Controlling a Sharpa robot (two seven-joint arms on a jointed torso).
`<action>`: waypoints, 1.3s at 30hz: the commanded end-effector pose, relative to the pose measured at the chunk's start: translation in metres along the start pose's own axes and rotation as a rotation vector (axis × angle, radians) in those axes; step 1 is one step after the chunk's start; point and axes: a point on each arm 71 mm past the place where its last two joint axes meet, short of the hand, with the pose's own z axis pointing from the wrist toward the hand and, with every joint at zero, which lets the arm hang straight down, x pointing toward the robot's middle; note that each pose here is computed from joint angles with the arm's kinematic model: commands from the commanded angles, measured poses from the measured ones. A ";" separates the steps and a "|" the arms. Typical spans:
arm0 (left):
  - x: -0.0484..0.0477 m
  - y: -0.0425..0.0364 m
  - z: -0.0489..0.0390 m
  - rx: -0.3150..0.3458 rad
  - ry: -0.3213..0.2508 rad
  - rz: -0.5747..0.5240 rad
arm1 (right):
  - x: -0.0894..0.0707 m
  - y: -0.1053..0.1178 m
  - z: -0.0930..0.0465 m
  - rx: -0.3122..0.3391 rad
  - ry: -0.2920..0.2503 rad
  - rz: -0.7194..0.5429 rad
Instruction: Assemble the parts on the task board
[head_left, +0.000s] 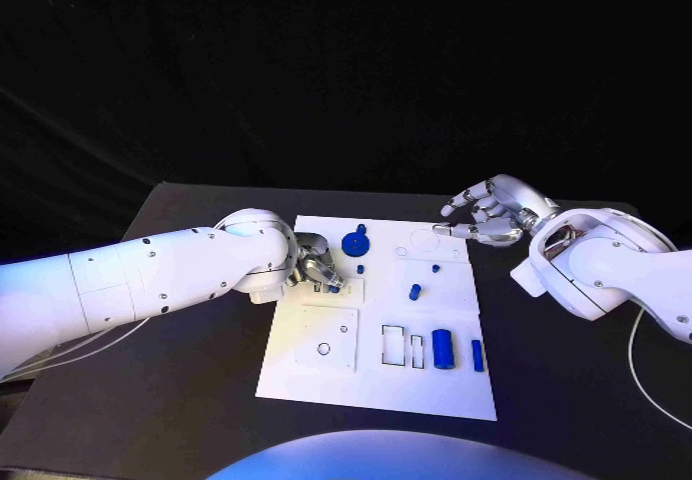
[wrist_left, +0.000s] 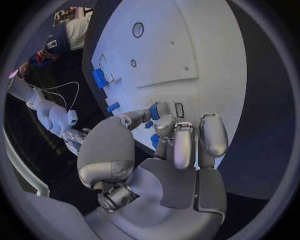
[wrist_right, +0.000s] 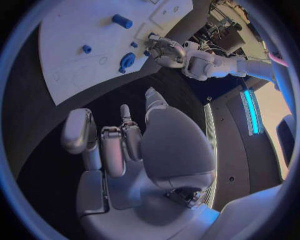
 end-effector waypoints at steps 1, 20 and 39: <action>0.0105 -0.0003 0.0027 -0.005 0.053 0.016 | 0.000 0.001 0.000 -0.008 0.002 -0.009; 0.0104 0.0013 0.0023 -0.008 0.055 0.023 | 0.000 0.001 0.000 -0.012 -0.003 -0.008; 0.0035 0.0010 -0.0051 0.005 0.028 0.019 | -0.001 0.000 -0.001 -0.012 -0.013 -0.007</action>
